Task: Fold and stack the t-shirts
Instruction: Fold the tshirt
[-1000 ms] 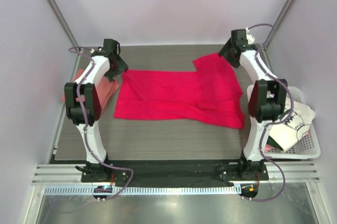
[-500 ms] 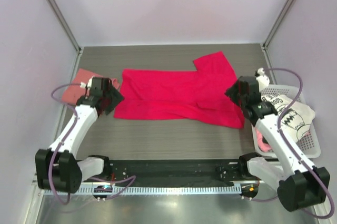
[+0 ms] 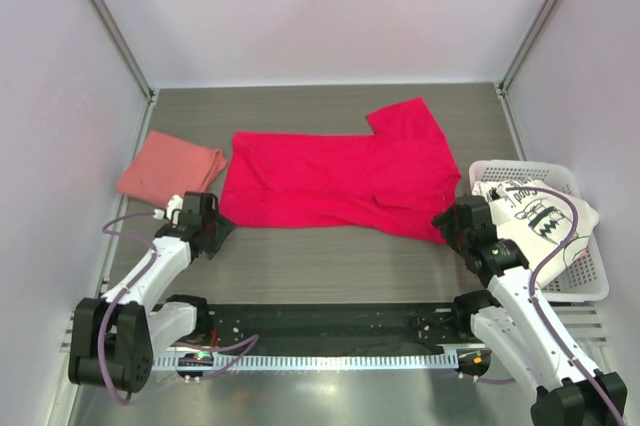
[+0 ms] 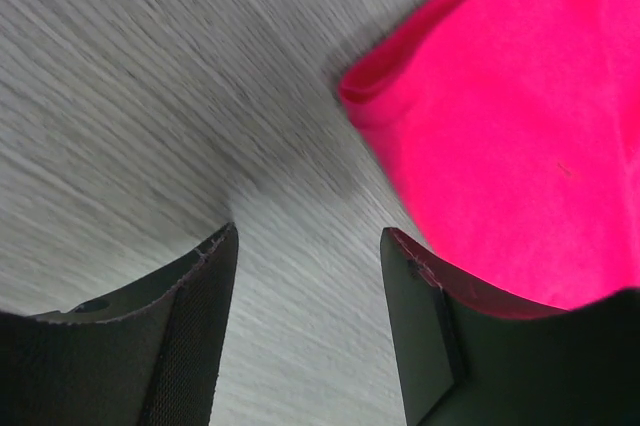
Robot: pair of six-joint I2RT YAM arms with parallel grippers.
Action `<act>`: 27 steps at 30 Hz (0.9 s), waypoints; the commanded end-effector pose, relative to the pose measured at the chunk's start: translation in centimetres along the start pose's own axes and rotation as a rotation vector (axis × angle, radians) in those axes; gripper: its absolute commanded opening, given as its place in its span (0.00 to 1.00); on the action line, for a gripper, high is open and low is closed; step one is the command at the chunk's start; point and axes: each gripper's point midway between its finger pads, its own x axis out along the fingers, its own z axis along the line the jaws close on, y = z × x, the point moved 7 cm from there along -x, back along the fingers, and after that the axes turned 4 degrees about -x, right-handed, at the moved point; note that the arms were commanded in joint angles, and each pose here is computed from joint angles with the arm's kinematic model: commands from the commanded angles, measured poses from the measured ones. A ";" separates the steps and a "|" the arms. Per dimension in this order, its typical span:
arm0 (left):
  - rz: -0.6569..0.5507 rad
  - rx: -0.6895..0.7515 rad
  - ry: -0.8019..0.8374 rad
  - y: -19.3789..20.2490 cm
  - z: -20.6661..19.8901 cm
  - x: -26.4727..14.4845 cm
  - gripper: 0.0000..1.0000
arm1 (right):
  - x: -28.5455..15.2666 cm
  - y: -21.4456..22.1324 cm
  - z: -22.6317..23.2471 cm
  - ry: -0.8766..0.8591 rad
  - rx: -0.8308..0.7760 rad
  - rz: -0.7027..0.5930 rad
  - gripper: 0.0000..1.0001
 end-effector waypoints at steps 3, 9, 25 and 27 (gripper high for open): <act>-0.095 -0.083 0.020 -1.5 -2.1 2.2 0.59 | 0.7 0.3 -0.5 0.018 0.049 -0.037 0.60; -0.073 -0.072 -0.004 -1.5 -2.9 3.8 0.18 | 2.3 -0.1 0.3 0.060 0.024 -0.046 0.59; -0.088 -0.076 -0.028 -2.1 -1.2 2.7 0.00 | 6.9 -1.7 5.3 0.129 -0.031 -0.102 0.54; -0.090 -0.078 -0.027 -2.3 -1.0 2.5 0.00 | 7.2 -1.5 5.6 0.133 -0.024 -0.095 0.52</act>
